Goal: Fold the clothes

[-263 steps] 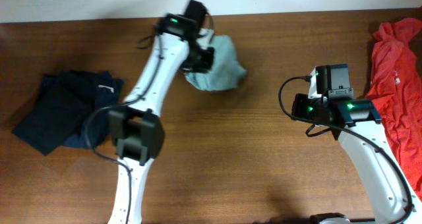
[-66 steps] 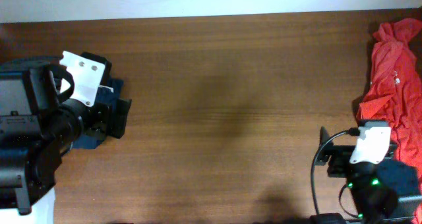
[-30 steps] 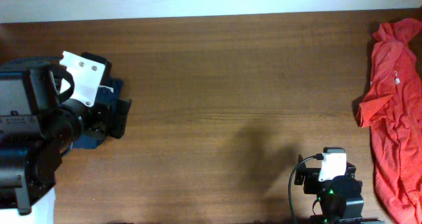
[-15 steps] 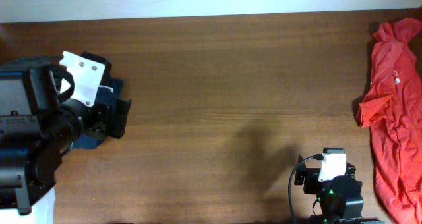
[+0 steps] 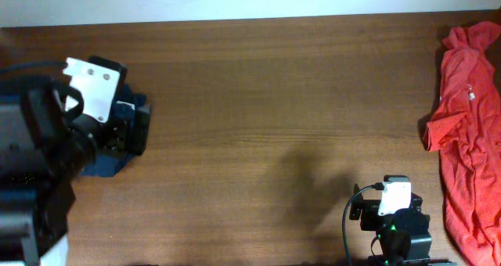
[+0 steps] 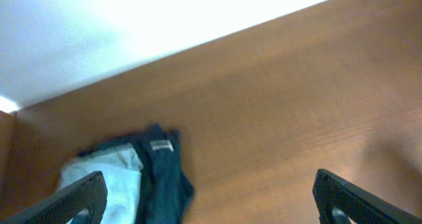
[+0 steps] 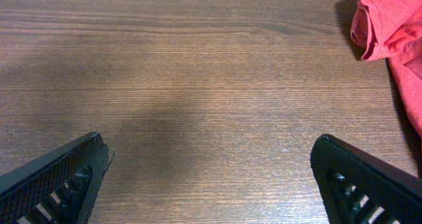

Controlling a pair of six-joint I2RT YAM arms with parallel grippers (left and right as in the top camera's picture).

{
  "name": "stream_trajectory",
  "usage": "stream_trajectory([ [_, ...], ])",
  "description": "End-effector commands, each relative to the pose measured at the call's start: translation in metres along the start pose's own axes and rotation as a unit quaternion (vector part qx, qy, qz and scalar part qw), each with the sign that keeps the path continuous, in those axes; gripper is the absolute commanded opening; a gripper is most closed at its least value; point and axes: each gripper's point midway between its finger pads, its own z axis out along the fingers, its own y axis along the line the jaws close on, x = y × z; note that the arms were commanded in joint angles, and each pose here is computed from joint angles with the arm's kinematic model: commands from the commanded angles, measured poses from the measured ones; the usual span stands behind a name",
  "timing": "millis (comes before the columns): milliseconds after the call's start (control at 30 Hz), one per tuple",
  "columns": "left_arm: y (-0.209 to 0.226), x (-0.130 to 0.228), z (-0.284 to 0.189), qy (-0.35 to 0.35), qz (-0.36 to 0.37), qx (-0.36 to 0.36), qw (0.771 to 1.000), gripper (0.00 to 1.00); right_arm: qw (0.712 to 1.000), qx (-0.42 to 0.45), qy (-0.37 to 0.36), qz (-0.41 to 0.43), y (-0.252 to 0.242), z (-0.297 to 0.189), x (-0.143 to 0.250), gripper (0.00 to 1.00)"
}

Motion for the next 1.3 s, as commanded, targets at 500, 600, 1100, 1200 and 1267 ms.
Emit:
stream_trajectory([
  [500,-0.021,0.134,0.043,-0.125,0.014,-0.067,0.990,0.99,1.000,0.003,-0.003,-0.003,-0.001,0.000,0.000,0.99],
  [600,-0.030,0.163,0.048,-0.129,0.015,-0.068,0.989,0.99,1.000,0.003,-0.003,-0.003,-0.001,0.000,0.000,0.99],
  [1100,-0.047,0.236,0.101,-0.164,-0.015,-0.064,0.984,0.99,1.000,0.003,-0.003,-0.003,-0.001,0.000,0.000,0.99],
  [1200,-0.048,0.242,0.108,-0.161,-0.015,-0.063,0.985,0.99,1.000,0.003,-0.003,-0.003,-0.001,0.000,0.000,0.99],
  [1267,-0.046,0.240,0.107,-0.165,-0.015,-0.068,0.984,0.99,1.000,0.003,-0.003,-0.003,-0.001,0.000,0.000,0.99],
])
